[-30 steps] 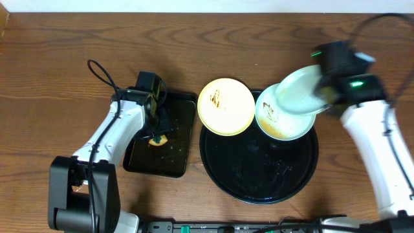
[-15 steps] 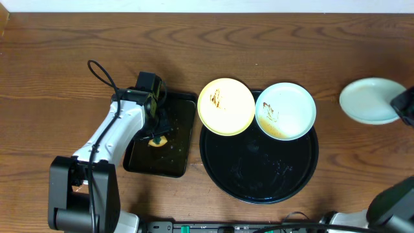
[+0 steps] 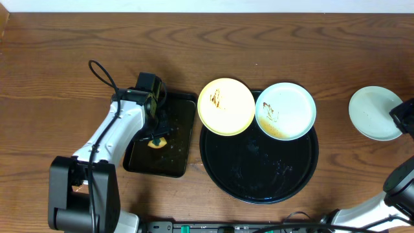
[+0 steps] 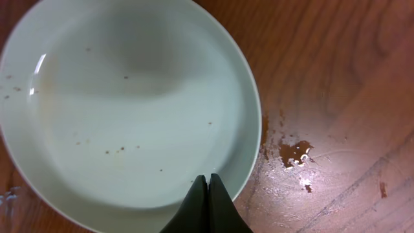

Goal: Clean dirty plates on tray and stack at the side
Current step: 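Carry the cleaned light-blue plate right and set it beside the tray, then grip the right rim of the stained light-blue plate with right gripper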

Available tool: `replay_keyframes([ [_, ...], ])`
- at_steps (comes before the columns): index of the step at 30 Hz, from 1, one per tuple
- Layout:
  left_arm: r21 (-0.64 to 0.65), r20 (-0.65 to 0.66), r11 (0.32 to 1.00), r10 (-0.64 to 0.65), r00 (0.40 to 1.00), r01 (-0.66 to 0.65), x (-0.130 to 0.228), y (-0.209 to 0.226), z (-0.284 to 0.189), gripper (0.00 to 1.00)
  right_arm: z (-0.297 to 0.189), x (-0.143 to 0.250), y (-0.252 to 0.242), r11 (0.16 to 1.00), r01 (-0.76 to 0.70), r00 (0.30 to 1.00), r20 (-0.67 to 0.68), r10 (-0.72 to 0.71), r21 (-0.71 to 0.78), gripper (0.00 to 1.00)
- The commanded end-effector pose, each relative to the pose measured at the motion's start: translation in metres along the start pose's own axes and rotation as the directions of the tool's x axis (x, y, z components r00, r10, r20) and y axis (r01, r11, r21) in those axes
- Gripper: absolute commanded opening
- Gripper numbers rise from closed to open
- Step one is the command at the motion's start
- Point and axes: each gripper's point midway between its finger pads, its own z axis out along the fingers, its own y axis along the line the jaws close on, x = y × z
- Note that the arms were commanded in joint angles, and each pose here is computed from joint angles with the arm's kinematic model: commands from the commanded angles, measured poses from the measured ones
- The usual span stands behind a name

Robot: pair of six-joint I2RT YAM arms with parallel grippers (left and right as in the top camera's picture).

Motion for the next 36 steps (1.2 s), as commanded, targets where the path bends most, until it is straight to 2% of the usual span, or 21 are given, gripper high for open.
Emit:
replay_keyframes([
  [1, -0.007, -0.012, 1.000, 0.007, 1.000, -0.007, 0.004, 0.003, 0.001, 0.07, -0.023, -0.009, 0.022, 0.996, 0.065, 0.997, 0.048, -0.061, -0.065, 0.14],
  [3, -0.008, -0.015, 1.000, 0.015, 1.000, -0.015, 0.004, 0.003, 0.001, 0.07, -0.036, -0.008, 0.034, 0.991, 0.087, 0.995, 0.053, -0.082, -0.098, 0.48],
  [4, -0.009, -0.016, 1.000, 0.015, 1.000, -0.016, 0.005, 0.004, 0.001, 0.08, -0.048, -0.002, 0.045, 0.985, 0.116, 0.992, 0.052, -0.111, -0.128, 0.71],
  [9, -0.011, -0.019, 1.000, 0.022, 1.000, -0.022, 0.005, 0.004, 0.001, 0.08, -0.071, 0.042, 0.096, 0.915, 0.306, 0.950, 0.018, -0.313, -0.262, 0.74],
  [10, -0.011, -0.019, 1.000, 0.022, 1.000, -0.022, 0.005, 0.004, 0.001, 0.08, -0.074, 0.071, 0.115, 0.875, 0.382, 0.913, -0.022, -0.406, -0.299, 0.77],
  [14, -0.011, -0.019, 1.000, 0.022, 1.000, -0.022, 0.005, 0.004, 0.001, 0.08, -0.071, 0.137, 0.139, 0.814, 0.483, 0.832, -0.121, -0.541, -0.323, 0.95],
  [18, -0.010, -0.019, 1.000, 0.029, 0.999, -0.029, 0.005, 0.004, 0.001, 0.08, -0.045, 0.193, 0.144, 0.825, 0.475, 0.811, -0.211, -0.545, -0.305, 0.98],
  [22, -0.010, -0.020, 1.000, 0.029, 0.999, -0.029, 0.005, 0.004, 0.001, 0.08, -0.020, 0.220, 0.141, 0.820, 0.447, 0.803, -0.243, -0.544, -0.356, 0.94],
  [36, -0.013, -0.028, 0.999, 0.037, 0.999, -0.038, 0.007, 0.005, 0.001, 0.08, -0.023, 0.220, 0.135, 0.848, 0.406, 0.827, -0.259, -0.500, -0.341, 0.92],
])
